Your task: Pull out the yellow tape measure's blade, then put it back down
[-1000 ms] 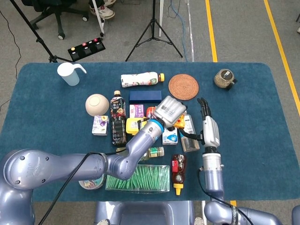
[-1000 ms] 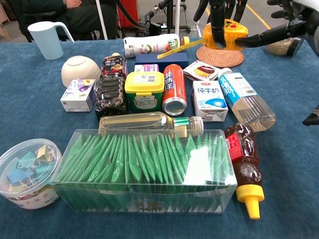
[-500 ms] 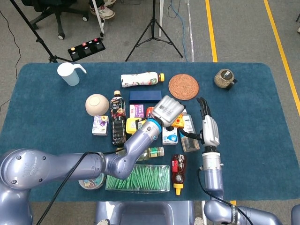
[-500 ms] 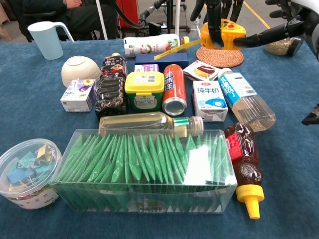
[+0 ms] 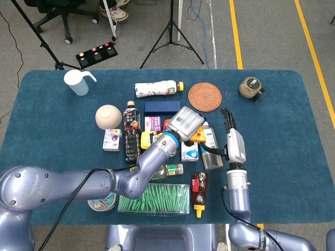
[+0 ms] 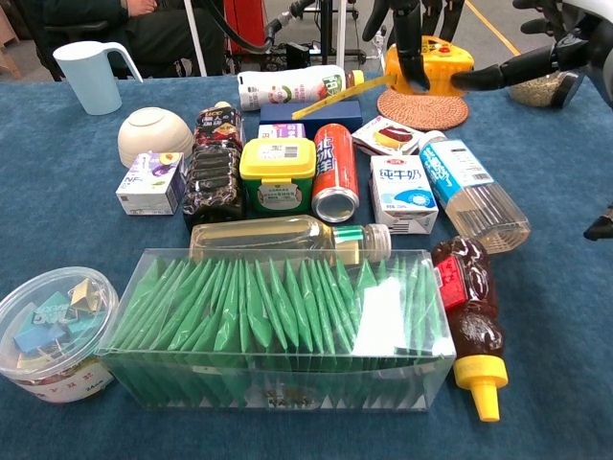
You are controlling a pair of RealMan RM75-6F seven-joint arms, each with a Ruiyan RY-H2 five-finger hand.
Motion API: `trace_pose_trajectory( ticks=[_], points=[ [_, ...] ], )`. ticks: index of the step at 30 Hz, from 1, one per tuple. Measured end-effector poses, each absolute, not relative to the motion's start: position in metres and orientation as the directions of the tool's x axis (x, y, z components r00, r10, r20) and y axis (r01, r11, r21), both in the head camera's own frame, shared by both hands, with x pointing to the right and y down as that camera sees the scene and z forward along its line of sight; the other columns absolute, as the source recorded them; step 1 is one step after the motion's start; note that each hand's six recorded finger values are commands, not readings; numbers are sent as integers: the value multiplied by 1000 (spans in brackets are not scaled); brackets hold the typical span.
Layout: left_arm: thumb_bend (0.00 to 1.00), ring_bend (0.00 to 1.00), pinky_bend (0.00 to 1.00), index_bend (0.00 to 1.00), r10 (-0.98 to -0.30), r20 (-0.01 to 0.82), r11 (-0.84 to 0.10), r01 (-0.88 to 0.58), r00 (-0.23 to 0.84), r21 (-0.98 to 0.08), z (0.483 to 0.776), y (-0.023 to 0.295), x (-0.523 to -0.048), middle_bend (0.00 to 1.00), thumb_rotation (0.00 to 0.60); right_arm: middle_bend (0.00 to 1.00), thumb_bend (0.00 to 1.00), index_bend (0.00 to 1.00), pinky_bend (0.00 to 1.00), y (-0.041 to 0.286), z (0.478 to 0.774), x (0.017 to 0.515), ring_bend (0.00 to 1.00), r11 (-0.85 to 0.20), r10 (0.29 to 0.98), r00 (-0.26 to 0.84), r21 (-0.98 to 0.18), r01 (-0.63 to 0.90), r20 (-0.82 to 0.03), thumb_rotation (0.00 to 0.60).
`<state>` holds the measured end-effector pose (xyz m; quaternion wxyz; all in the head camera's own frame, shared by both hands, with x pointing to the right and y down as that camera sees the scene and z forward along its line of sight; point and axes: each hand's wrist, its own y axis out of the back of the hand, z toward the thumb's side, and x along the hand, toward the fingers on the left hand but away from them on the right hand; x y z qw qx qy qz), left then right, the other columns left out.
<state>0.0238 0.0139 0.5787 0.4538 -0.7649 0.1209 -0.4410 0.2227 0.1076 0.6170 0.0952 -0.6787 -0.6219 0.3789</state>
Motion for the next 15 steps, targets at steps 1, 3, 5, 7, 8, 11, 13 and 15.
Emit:
trace_pose_trajectory(
  ticks=[1,3,5,7,8,11,13,15],
  points=[
    [264,436,527,551,-585,565,-561,213,582,-800,579,14,23,439,600,0,336,0,148,108,617,223,18,-209,916,-60,-600,772,-397,600],
    [264,436,527,551,-584,565,-563,211,582,-799,579,13,23,439,600,0,337,0,148,108,618,223,19,-208,915,-61,-599,773,-398,600],
    [264,436,527,551,-584,564,-561,212,584,-800,579,13,23,439,600,0,338,0,148,108,618,224,20,-208,915,-63,-600,773,-397,600],
    [265,436,527,551,-584,563,-561,211,585,-801,580,13,22,439,600,0,337,0,149,108,618,225,21,-207,915,-64,-600,773,-398,600],
    [265,436,527,551,-583,564,-561,211,585,-800,580,13,22,439,600,0,337,0,149,108,618,225,21,-207,915,-65,-601,772,-398,600],
    [265,436,529,551,-584,564,-562,210,584,-800,580,13,21,439,600,0,338,0,150,108,618,226,23,-206,915,-66,-601,772,-399,600],
    [265,437,531,552,-583,564,-563,210,584,-799,580,13,21,439,600,0,338,0,150,108,618,226,25,-206,915,-67,-601,772,-399,600],
    [265,436,532,551,-583,564,-564,207,585,-799,580,13,20,439,600,0,339,0,150,108,618,227,26,-204,915,-68,-602,772,-398,600]
  ],
)
